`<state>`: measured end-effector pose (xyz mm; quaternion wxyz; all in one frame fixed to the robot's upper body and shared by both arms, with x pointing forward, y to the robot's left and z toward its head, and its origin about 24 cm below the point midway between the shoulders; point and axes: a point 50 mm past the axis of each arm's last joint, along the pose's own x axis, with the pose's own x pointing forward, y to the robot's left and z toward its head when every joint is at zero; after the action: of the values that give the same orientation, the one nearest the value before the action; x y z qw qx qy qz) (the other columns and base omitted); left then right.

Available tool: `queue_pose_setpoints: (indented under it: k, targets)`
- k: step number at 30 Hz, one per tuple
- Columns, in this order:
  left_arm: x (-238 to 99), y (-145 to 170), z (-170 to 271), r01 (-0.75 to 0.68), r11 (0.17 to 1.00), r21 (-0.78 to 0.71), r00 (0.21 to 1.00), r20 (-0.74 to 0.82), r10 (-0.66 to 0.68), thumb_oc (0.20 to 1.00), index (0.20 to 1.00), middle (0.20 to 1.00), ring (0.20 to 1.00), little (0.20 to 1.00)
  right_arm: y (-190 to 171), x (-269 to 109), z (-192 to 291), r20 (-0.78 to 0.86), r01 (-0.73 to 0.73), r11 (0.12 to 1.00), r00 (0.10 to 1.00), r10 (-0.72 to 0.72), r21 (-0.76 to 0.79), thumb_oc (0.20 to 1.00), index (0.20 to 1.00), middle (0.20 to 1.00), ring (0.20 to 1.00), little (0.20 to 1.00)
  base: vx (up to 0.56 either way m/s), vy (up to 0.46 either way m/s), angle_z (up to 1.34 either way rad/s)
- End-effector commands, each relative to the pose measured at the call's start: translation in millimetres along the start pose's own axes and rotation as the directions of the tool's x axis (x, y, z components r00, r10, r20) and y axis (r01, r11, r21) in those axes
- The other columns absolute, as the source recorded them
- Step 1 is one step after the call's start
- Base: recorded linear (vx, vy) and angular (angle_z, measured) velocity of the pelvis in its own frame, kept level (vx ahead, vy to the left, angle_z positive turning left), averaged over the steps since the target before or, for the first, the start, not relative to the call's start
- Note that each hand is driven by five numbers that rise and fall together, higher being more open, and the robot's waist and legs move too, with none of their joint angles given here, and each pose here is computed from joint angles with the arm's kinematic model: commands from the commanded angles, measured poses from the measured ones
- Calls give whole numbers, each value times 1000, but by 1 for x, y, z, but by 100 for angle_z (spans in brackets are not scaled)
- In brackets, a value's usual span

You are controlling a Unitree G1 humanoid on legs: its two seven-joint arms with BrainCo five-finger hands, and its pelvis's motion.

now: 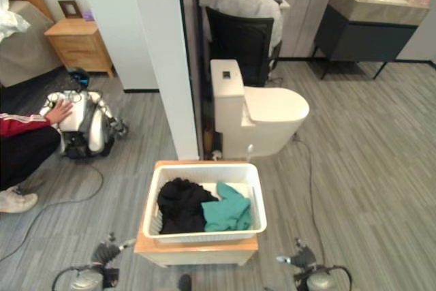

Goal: Grab the laundry basket,head to the washer,open it,put in the laundry and shut it.

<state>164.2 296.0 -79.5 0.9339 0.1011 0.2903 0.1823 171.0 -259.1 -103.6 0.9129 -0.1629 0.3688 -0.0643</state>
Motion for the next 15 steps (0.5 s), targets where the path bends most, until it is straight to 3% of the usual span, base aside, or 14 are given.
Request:
queue_pose_setpoints:
  k: [1, 7, 13, 14, 15]
  targets:
    - [7, 19, 25, -108, 994, 32, 991, 89, 104, 1000, 1000, 1000, 1000, 1000, -59, 2, 27, 94, 172, 985, 981, -172, 7, 1000, 1000, 1000, 1000, 1000, 9, 67, 3]
    - [21, 15, 71, -62, 994, 90, 981, 187, 44, 1000, 1000, 1000, 1000, 1000, -89, 7, 63, 156, 242, 970, 959, -236, -20, 1000, 1000, 1000, 1000, 1000, 13, 45, 1]
    - [44, -29, 110, 88, 983, 161, 973, 197, -119, 1000, 1000, 1000, 1000, 1000, -94, 26, 116, 200, 233, 964, 958, -205, -130, 1000, 1000, 1000, 1000, 1000, -125, 20, 6]
    - [54, -46, 138, 110, 981, 161, 967, 211, -143, 1000, 1000, 1000, 1000, 1000, -86, 32, 159, 269, 238, 949, 946, -178, -208, 1000, 1000, 1000, 1000, 1000, -203, -6, 8]
    - [55, -46, 138, 110, 981, 161, 967, 211, -143, 1000, 1000, 1000, 1000, 1000, -86, 32, 159, 270, 238, 949, 946, -178, -208, 1000, 1000, 1000, 1000, 1000, -319, -16, 5]
